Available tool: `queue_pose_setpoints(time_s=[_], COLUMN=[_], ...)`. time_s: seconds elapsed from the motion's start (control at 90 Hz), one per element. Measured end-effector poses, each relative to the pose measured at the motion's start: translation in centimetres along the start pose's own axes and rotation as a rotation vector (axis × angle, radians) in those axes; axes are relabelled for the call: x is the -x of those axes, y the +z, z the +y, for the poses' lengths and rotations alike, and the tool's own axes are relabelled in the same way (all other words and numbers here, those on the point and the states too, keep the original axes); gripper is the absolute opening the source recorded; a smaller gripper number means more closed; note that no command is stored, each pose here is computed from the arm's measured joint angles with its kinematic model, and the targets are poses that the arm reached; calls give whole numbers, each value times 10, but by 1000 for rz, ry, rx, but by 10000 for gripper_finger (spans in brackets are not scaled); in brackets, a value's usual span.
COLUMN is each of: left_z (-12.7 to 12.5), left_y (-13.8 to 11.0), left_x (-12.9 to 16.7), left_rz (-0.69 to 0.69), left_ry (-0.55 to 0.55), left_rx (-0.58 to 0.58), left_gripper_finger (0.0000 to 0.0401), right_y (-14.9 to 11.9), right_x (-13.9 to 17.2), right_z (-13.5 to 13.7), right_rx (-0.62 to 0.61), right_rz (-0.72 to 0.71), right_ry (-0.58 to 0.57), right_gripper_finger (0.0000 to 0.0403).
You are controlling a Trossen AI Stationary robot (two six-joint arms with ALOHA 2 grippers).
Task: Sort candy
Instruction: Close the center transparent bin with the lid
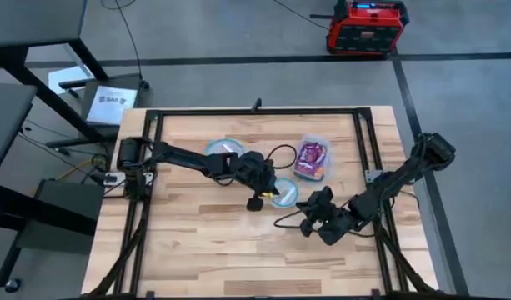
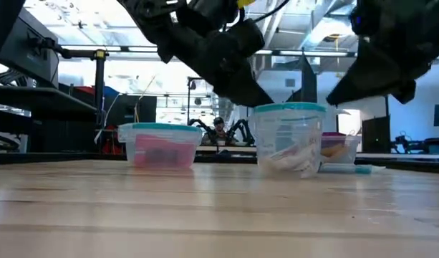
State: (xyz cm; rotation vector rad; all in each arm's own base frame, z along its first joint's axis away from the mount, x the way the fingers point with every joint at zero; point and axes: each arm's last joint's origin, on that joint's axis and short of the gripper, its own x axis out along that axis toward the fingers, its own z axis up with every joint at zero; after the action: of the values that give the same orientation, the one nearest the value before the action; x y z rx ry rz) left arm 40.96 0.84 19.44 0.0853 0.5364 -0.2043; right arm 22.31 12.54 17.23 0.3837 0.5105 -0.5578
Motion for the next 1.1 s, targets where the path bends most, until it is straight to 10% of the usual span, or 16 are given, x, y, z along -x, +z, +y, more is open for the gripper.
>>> queue_pose_setpoints(time_s=[0.233,0.622,1.1], left_z=[-14,-1,-8], left_y=[7,38,6], left_x=[-3,2,-7], left_rz=[-60,-193,-308], left_ry=[-6,60,57], left_rx=[143,-6,63], left_gripper_finger=[0,0,0], right_y=[10,20,0], right_x=[-4,11,-2], right_z=[-17,-18,-37], right_rx=[47,55,36], right_rz=[20,-20,-17], right_ry=[-104,-65,-114], right_gripper_finger=[0,0,0])
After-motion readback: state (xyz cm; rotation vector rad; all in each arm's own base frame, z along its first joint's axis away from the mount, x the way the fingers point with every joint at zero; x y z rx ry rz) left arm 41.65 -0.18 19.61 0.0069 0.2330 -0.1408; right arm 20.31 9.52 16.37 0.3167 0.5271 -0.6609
